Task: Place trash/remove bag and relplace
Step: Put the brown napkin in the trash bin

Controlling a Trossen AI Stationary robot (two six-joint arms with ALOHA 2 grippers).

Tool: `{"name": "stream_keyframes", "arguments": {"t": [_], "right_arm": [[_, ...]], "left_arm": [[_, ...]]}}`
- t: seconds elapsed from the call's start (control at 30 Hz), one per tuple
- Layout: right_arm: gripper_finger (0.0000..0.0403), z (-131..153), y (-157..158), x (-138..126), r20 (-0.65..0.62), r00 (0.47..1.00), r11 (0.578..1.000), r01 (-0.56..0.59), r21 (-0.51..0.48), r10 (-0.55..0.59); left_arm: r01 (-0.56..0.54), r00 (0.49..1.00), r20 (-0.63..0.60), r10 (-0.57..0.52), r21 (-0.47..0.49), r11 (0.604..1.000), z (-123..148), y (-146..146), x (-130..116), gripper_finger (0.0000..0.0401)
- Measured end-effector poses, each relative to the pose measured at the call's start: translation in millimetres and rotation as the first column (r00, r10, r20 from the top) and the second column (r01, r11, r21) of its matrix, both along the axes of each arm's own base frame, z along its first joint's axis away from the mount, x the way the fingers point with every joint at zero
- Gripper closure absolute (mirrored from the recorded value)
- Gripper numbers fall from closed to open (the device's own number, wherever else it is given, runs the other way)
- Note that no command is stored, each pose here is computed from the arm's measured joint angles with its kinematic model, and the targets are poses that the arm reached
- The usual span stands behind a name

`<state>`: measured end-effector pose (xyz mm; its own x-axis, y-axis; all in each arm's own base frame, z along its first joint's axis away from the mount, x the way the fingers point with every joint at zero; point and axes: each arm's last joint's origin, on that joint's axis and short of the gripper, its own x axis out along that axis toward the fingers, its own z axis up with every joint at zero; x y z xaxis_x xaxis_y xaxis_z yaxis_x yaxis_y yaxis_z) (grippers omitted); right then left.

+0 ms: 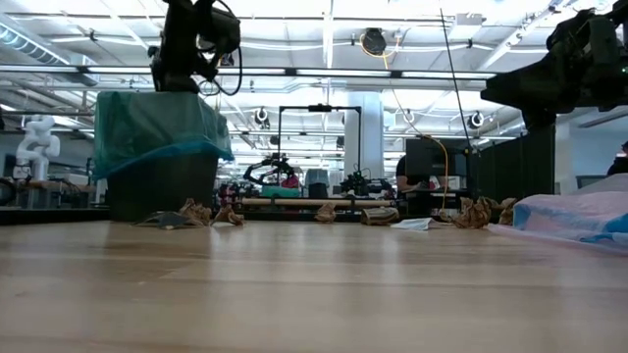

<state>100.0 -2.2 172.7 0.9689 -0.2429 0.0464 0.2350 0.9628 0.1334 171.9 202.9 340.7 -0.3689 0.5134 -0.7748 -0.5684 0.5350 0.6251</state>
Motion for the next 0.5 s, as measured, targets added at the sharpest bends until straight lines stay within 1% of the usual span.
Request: {"name": "stream_keyframes", "arguments": {"t": [0.07,0.17,0.33,0.5], "right_arm": [[0.0259,0.0,0.0,0.0,0.0,1.0,1.0,-0.001,0.0,0.001],[0.0259,-0.3,0.0,0.0,-0.004,1.0,1.0,0.0,0.0,0.0],[0.0259,-0.4,0.0,0.0,-0.004,1.0,1.0,0.0,0.0,0.0],[0.0259,-0.3,0.0,0.0,-0.003,1.0,1.0,0.0,-0.001,0.0]], "left_arm": [[0.019,1.0,-0.021,-0.018,0.041,0.999,3.0,3.1,1.5,0.0201],[0.033,0.999,-0.031,-0.03,0.077,0.996,11.9,2.5,1.9,0.019],[0.045,0.999,0.018,-0.048,0.132,0.99,33.3,-4.8,3.5,0.0188],[0.103,0.987,0.099,-0.124,0.188,0.977,57.5,-21.5,12.7,0.0187]]}}
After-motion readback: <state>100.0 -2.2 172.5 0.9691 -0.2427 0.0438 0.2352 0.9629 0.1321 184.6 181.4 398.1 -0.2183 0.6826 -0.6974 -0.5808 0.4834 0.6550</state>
